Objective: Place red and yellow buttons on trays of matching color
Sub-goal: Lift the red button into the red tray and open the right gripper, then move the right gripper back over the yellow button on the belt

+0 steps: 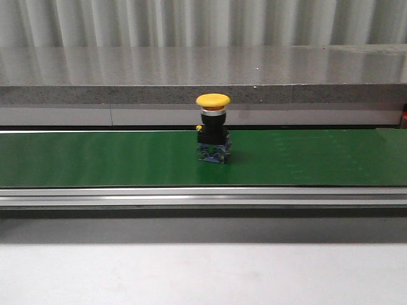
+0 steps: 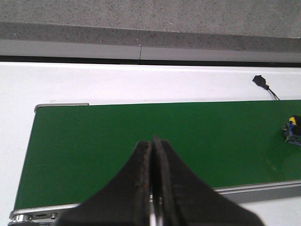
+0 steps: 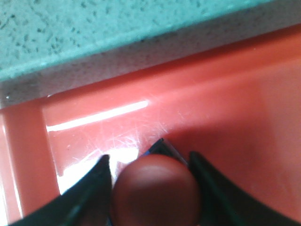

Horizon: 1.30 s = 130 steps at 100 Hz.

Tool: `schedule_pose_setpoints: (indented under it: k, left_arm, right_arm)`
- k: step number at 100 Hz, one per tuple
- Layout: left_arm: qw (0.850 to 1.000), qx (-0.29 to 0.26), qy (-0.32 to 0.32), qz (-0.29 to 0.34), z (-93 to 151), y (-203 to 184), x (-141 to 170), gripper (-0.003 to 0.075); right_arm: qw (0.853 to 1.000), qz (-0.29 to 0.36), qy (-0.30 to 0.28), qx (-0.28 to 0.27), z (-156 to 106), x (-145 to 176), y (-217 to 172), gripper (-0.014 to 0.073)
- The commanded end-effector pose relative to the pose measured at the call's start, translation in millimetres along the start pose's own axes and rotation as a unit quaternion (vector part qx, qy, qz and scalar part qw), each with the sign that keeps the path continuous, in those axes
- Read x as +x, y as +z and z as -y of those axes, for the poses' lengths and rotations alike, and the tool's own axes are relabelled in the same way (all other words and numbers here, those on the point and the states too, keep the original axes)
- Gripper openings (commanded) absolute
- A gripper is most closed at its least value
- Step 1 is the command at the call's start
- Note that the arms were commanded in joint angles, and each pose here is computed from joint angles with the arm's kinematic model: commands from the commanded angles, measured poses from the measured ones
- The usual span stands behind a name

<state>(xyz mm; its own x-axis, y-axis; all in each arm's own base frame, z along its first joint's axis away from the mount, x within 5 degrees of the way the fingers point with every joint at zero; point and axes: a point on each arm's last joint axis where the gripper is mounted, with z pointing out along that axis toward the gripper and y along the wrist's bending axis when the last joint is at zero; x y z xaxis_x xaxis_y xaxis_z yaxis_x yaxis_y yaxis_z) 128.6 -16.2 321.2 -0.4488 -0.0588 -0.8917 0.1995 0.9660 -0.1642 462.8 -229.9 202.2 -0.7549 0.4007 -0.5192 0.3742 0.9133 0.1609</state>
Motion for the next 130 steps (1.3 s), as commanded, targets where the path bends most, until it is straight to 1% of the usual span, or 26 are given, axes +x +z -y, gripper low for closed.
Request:
schedule_pose_setpoints:
  k: [1,10,20,34,48,56,64,81,97,109,130]
  left_arm:
    - [0.999,-0.003,-0.011,0.041,1.2,-4.1,-12.7,-0.0020]
    - [0.999,-0.003,-0.011,0.041,1.2,-4.1,-12.7,-0.0020]
    - [0.999,-0.003,-0.011,0.041,1.2,-4.1,-12.7,-0.0020]
    - [0.999,-0.003,-0.011,0.041,1.2,-4.1,-12.7,-0.0020]
    - [0.999,-0.003,-0.011,0.041,1.2,-4.1,-12.7,-0.0020]
    - [0.999,-0.003,-0.011,0.041,1.2,-4.1,-12.7,-0.0020]
    - [0.999,-0.003,-0.011,0.041,1.2,-4.1,-12.7,-0.0020]
    - [0.999,-0.003,-0.011,0.041,1.2,-4.1,-12.7,-0.0020]
    - [0.999,-0.003,-0.011,0.041,1.2,-4.1,-12.7,-0.0020]
    - [0.999,-0.003,-0.011,0.041,1.2,-4.1,-12.7,-0.0020]
    - [0.999,-0.003,-0.011,0.041,1.2,-4.1,-12.7,-0.0020]
  right_arm:
    - [0.998,0.070,-0.005,0.001,-5.7,-24.0,-41.3,0.0545]
    - [0.997,0.078,-0.007,0.001,-6.5,-27.9,-45.5,0.0599]
    - [0.996,0.086,-0.012,-0.002,-9.4,-34.5,-57.8,0.0598]
    - [0.994,0.103,-0.021,-0.006,-16.6,-43.4,-90.7,0.0599]
    - [0.993,0.114,-0.040,-0.015,-33.9,-45.5,-132.8,0.0599]
    - [0.990,0.124,-0.070,-0.021,-48.6,-45.1,-158.6,0.0599]
    - [0.988,0.120,-0.094,-0.031,-65.2,-40.7,-180.1,0.0599]
    - [0.984,0.090,-0.141,-0.060,-103.1,-22.2,-219.1,0.0599]
    - [0.978,0.071,-0.175,-0.084,-133.3,0.0,-243.1,0.0594]
    - [0.973,0.065,-0.198,-0.098,-149.5,21.5,-260.6,0.0594]
    - [0.961,0.046,-0.245,-0.120,-168.9,70.7,-271.4,0.0594]
